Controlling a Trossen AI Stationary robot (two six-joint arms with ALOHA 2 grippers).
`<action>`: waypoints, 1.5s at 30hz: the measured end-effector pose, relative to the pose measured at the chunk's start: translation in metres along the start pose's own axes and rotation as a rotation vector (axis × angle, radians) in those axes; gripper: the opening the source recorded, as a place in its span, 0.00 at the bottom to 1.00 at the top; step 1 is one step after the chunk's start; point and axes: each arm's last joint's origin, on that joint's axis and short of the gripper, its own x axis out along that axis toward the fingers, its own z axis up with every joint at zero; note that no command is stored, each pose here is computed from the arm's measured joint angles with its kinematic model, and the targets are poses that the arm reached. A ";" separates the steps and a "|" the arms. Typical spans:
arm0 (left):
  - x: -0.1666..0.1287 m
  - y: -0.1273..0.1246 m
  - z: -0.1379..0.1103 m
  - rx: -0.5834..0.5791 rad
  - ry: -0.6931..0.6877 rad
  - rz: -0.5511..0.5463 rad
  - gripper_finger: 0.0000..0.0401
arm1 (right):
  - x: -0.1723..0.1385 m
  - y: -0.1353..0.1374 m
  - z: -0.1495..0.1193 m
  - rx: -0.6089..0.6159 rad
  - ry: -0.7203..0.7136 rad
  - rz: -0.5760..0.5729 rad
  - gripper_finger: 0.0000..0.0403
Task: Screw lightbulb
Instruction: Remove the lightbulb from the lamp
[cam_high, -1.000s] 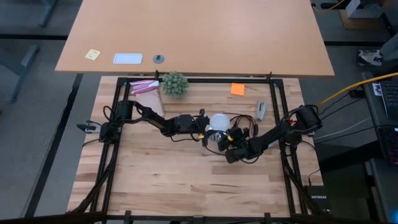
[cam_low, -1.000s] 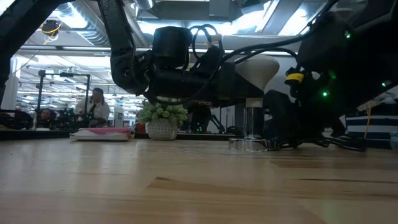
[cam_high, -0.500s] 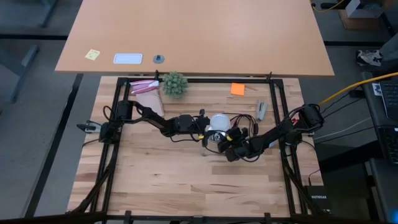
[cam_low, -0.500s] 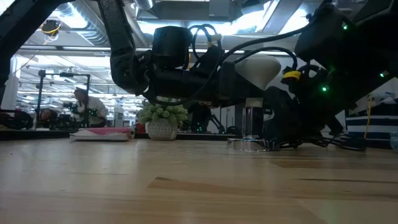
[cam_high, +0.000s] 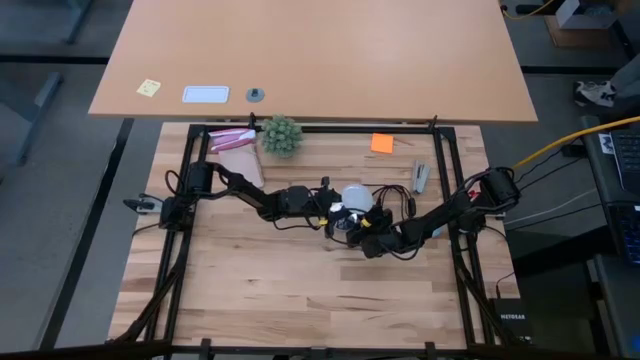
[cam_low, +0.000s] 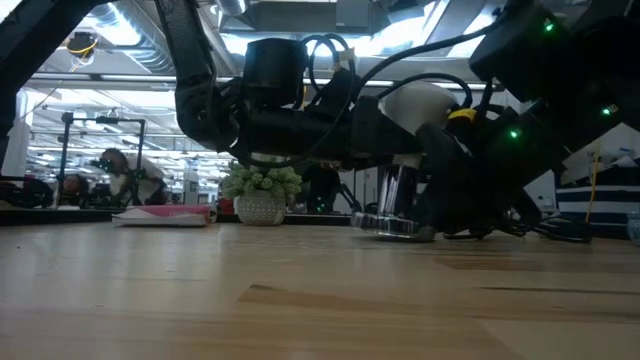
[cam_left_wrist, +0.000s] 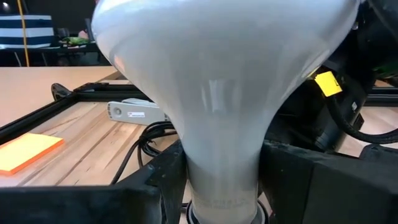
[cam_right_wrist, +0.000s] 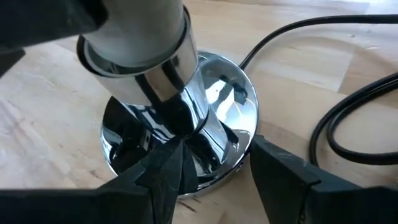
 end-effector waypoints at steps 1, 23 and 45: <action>0.000 0.000 0.000 0.000 0.000 0.001 0.40 | 0.000 0.001 0.000 0.005 0.002 0.007 0.47; 0.000 0.001 0.001 0.019 -0.009 0.028 0.40 | -0.028 0.017 0.001 -0.069 0.013 0.137 0.47; 0.000 0.000 0.004 -0.017 -0.009 0.008 0.40 | -0.066 -0.044 0.047 -0.515 -0.120 -0.374 0.47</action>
